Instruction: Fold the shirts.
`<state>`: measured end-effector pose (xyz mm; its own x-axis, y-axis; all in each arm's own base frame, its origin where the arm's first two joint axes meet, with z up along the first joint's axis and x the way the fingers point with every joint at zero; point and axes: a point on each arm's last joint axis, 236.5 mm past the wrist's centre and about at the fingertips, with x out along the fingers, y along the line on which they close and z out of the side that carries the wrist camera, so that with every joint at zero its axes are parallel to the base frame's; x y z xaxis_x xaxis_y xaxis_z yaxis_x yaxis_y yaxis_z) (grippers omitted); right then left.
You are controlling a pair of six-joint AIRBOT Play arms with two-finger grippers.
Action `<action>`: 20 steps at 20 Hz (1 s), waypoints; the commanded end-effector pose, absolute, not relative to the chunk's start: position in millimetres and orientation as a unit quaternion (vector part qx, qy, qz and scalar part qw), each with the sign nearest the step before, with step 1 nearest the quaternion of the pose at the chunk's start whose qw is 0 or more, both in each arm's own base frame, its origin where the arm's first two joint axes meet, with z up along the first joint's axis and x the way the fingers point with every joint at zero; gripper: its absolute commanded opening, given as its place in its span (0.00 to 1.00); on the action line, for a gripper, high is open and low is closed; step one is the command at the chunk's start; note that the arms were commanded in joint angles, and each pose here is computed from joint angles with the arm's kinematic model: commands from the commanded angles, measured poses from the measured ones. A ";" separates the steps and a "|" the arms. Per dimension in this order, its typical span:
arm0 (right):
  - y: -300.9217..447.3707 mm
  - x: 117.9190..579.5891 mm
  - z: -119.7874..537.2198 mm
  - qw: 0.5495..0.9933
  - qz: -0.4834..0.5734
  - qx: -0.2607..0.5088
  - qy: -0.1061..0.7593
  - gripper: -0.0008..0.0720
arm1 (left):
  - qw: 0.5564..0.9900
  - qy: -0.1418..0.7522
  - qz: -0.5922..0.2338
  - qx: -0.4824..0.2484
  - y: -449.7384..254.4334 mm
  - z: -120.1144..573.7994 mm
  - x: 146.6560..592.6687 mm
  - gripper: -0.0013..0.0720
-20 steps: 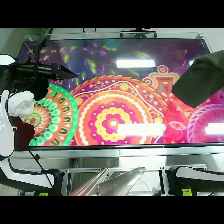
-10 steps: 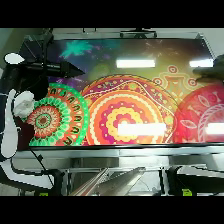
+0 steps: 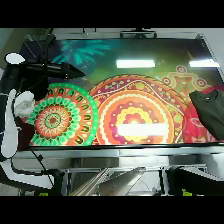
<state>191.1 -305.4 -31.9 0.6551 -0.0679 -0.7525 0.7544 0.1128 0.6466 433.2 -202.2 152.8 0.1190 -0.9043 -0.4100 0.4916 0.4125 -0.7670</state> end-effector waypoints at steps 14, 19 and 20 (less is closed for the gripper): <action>-327.3 167.9 109.2 0.719 -0.387 0.533 0.223 0.43 | 0.703 0.450 -0.499 -0.231 -203.3 155.2 427.5 0.02; -222.9 290.3 170.4 0.823 -0.214 0.470 0.238 0.04 | 0.718 0.427 -0.509 -0.210 -204.4 182.2 419.2 0.01; -187.4 309.1 178.0 0.838 -0.169 0.451 0.256 0.04 | 0.717 0.428 -0.507 -0.211 -204.5 183.6 409.8 0.01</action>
